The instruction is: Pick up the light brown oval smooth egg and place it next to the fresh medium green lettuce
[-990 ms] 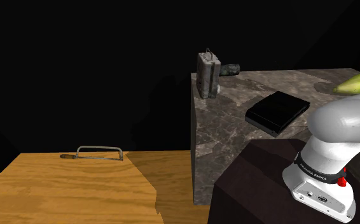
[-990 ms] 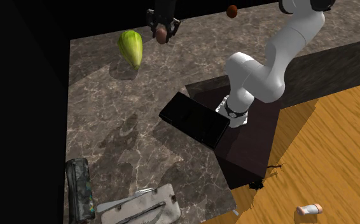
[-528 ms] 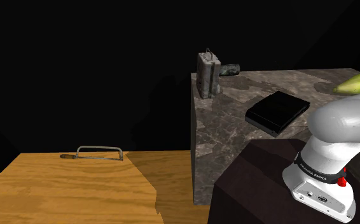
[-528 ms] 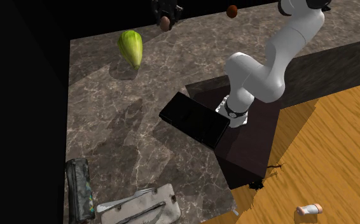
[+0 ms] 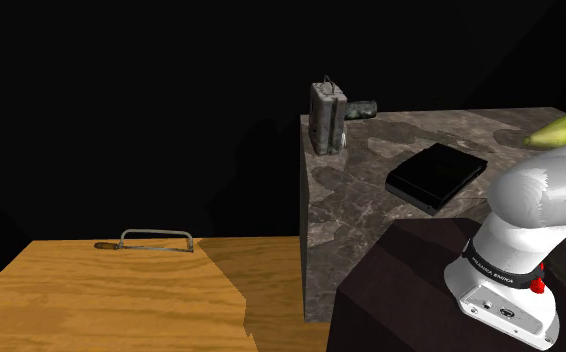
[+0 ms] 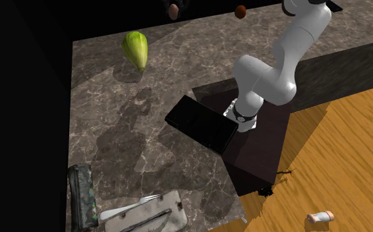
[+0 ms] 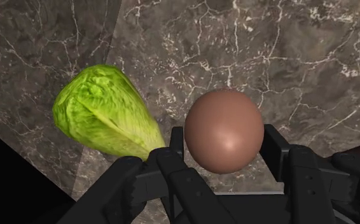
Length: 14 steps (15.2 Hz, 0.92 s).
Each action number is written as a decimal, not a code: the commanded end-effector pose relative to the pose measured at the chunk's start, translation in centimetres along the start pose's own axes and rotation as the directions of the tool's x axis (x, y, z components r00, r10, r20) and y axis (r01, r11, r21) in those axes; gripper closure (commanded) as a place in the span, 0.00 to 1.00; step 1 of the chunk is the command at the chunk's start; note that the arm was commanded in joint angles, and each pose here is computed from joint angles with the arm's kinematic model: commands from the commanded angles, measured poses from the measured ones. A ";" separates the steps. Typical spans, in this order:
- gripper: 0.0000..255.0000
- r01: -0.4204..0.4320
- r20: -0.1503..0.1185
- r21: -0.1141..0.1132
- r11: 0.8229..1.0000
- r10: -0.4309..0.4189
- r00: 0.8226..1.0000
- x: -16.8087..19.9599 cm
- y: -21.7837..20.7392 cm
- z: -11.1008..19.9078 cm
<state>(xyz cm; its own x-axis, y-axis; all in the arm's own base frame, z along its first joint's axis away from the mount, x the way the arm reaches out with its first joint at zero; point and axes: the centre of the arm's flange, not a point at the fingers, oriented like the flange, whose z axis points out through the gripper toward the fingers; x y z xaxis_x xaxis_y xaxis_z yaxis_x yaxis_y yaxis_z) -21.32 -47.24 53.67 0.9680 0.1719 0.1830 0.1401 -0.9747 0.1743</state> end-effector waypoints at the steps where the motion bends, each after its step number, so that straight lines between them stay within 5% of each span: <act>1: 1.00 0.001 0.000 0.001 1.000 -0.001 1.000 -2.6 0.4 -0.4; 14: 1.00 0.001 0.000 0.001 1.000 -0.001 1.000 -5.2 -0.4 5.6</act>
<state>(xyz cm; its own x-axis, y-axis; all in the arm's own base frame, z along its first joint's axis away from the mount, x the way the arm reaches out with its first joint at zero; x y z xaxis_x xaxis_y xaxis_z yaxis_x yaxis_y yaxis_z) -25.27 -48.47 47.84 0.9679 0.1727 0.1823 0.1413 -0.9746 0.1735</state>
